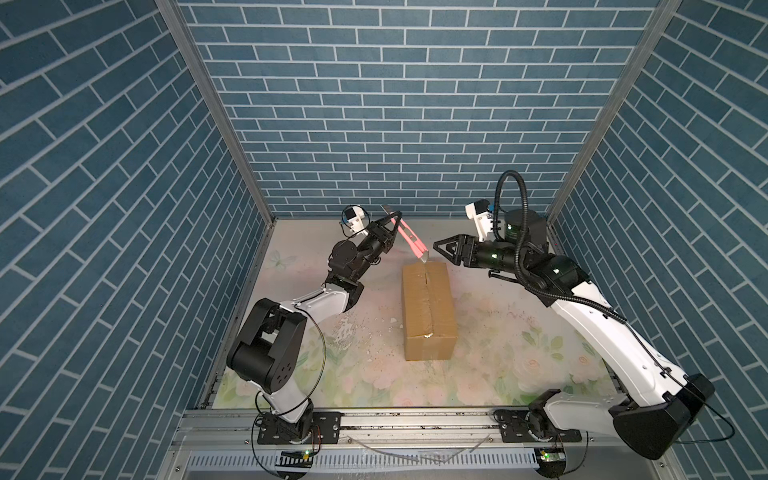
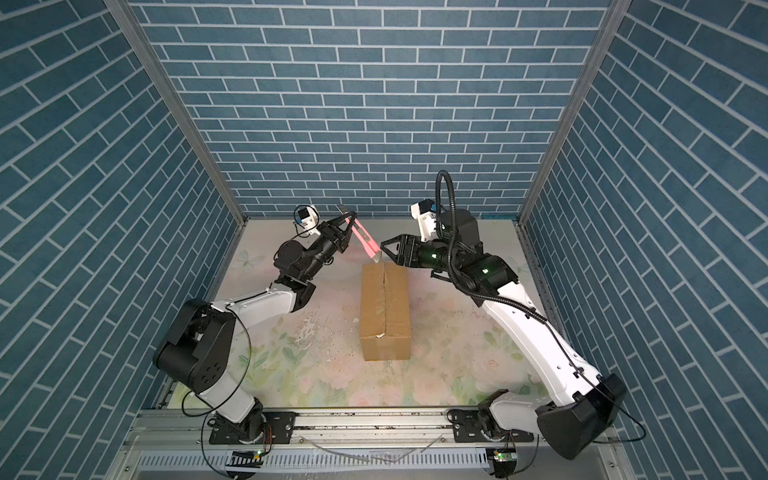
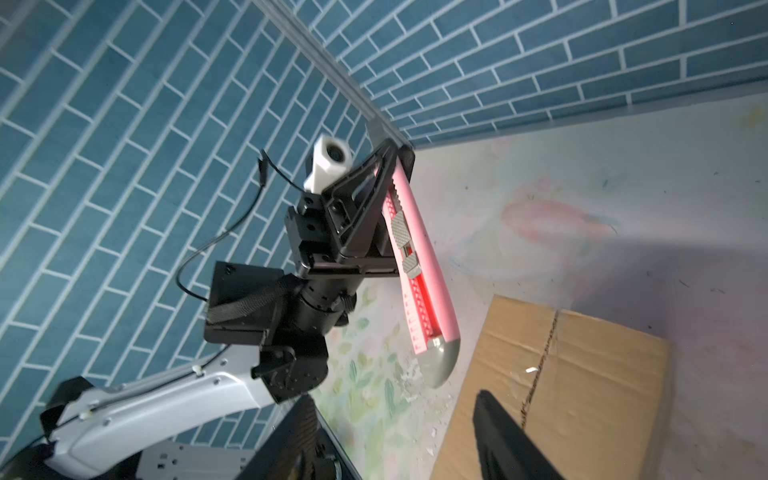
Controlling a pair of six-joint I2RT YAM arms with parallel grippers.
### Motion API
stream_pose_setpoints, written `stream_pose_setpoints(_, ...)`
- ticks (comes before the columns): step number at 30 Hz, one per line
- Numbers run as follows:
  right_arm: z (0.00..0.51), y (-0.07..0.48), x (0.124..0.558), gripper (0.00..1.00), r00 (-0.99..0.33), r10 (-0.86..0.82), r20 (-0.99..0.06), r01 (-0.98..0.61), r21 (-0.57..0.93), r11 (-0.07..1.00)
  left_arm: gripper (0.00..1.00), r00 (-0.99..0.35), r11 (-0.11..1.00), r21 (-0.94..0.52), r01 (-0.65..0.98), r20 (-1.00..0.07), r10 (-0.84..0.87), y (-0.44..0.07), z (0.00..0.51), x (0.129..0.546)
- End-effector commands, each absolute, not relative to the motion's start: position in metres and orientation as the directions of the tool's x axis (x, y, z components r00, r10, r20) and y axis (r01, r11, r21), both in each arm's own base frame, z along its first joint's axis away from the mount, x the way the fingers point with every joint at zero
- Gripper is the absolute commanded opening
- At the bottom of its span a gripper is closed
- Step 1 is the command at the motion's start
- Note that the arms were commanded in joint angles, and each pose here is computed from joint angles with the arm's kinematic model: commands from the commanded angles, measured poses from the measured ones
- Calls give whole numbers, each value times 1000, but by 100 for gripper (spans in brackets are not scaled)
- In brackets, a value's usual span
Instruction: Unpack the express box
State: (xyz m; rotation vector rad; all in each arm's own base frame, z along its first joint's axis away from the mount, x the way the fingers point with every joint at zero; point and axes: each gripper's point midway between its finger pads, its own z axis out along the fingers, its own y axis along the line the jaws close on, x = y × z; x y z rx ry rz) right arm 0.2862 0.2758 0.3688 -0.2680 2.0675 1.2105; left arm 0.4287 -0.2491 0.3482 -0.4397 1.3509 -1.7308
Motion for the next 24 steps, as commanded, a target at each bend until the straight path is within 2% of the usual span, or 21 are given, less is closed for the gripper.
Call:
stream_pose_setpoints(1,393,274,304,64,-661,340,-669,-496,729,472,0,-491,-68,-903,425,-166,-855,-235,366,441)
stream_pose_setpoints(7,400,293,328,68,-643,415,-644,-523,765,377,0,-432,-115,-896,430,-92,-897,-224,387,452)
stream_pose_setpoints(14,399,322,354,80,-679,415,-606,-533,795,289,0,-426,-129,-882,454,-88,-900,-229,410,455)
stream_pose_setpoints(24,416,335,366,77,-669,414,-618,-567,784,253,0,-441,-116,-893,435,-99,-892,-245,395,454)
